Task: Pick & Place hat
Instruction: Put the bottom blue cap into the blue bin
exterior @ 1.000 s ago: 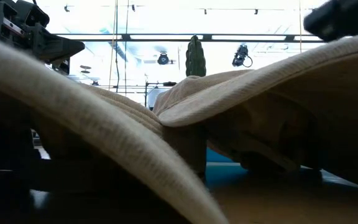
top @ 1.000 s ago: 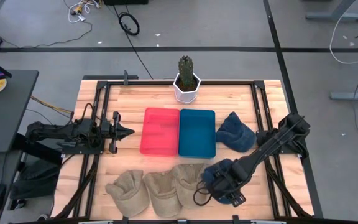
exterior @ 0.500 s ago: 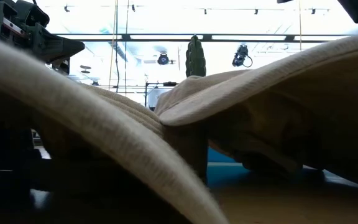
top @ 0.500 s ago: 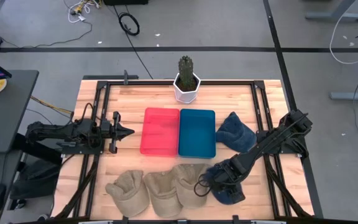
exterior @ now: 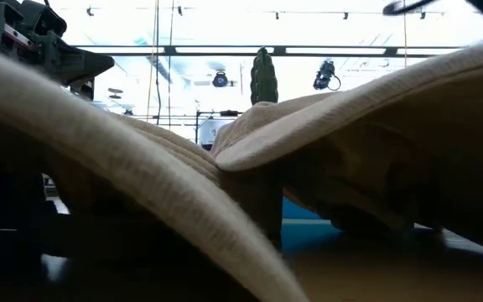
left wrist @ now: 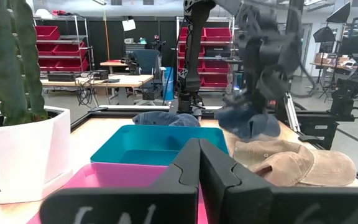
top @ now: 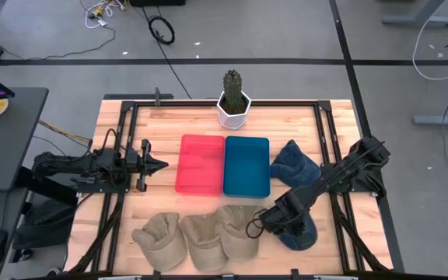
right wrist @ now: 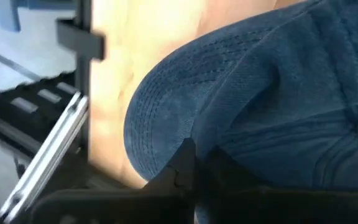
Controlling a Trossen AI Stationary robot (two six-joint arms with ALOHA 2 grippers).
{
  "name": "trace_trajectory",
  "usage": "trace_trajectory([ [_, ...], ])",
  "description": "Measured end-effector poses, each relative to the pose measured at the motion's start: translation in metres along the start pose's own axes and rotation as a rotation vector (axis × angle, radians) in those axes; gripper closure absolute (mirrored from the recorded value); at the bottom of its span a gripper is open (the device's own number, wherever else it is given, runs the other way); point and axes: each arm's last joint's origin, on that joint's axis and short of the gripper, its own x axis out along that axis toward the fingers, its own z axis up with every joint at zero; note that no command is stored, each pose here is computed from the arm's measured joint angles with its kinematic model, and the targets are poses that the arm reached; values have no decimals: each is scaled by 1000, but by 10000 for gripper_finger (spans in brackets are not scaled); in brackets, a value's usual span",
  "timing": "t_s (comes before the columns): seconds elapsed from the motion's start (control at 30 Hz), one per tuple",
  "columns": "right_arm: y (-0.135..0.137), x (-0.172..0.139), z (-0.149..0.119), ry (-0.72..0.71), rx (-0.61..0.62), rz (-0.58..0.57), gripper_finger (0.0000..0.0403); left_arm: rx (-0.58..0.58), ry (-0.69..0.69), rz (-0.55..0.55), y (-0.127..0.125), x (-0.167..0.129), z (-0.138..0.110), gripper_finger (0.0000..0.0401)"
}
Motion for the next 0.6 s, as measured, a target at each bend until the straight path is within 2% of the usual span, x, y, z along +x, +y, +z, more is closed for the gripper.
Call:
trace_trajectory([
  [0.13, 12, -34, 3, -18, -4, -36, 399, 0, 0, 0, 0, 0, 0, 398],
  [0.33, 10, -83, 15, -178, 40, -89, 400, 0, 0, 0, 0, 0, 0, 398],
  [0.43, -4, -103, 19, -250, 86, -107, 400, 0, 0, 0, 0, 0, 0, 398],
  [0.6, -44, -124, 19, -305, 134, -144, 400, 0, 0, 0, 0, 0, 0, 398],
])
